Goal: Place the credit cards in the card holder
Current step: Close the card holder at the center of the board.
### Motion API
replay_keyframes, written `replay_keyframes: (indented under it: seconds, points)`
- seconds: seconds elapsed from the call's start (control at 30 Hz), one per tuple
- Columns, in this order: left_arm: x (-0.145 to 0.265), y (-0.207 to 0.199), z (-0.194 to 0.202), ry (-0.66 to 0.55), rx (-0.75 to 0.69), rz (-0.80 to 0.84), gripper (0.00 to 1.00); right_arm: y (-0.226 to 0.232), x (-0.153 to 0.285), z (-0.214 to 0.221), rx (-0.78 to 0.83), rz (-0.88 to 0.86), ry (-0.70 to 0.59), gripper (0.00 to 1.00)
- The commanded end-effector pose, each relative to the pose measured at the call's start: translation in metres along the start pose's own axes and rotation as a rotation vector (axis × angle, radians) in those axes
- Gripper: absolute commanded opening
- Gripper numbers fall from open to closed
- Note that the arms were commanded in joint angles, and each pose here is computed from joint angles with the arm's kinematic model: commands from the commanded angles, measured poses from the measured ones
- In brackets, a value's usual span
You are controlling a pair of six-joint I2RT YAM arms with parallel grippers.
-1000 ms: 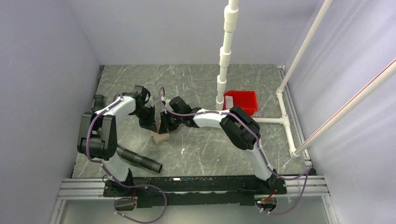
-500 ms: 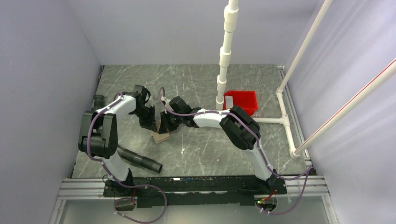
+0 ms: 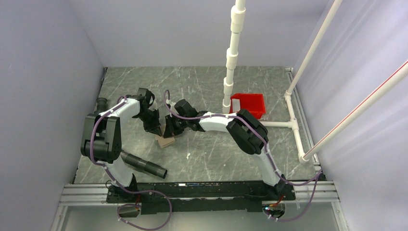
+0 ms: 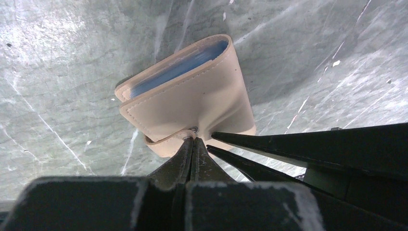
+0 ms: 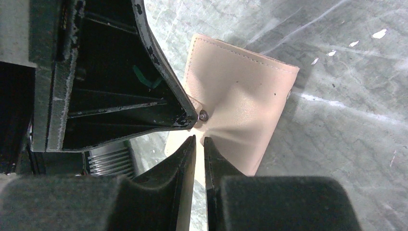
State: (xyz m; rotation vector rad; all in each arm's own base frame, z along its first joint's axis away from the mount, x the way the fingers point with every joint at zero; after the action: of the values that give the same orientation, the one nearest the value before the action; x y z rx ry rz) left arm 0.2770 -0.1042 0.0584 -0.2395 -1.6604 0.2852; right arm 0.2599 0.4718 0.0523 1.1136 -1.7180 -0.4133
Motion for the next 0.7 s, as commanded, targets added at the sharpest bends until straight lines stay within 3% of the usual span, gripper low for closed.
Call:
replay_keyframes:
  seconds: [0.0, 0.47, 0.67]
  points:
    - [-0.031, -0.003, -0.017, -0.059, -0.007, 0.016, 0.00, -0.034, -0.014, 0.022, -0.010, 0.102, 0.054, 0.15]
    - [-0.050, -0.005, -0.017, -0.051, 0.039, -0.006, 0.00, -0.038, -0.017, 0.028, -0.024, 0.102, 0.069, 0.15]
    - [-0.029, 0.000, -0.025, -0.098, 0.019, -0.069, 0.00, -0.035, -0.015, 0.026, -0.022, 0.092, 0.070, 0.15]
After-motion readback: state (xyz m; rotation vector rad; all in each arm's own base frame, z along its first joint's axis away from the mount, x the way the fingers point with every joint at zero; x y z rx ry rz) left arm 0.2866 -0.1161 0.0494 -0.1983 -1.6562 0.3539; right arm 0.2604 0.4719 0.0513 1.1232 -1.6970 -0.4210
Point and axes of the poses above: each gripper's point midway between its finger pads, its own x axis back along the fingers, its own y axis along the line the jaws close on, z = x × y, the point moved 2 cm from there along x, back along the fingers, and after that the axes turned 7 degrees about -x, right-handed, at the moved point
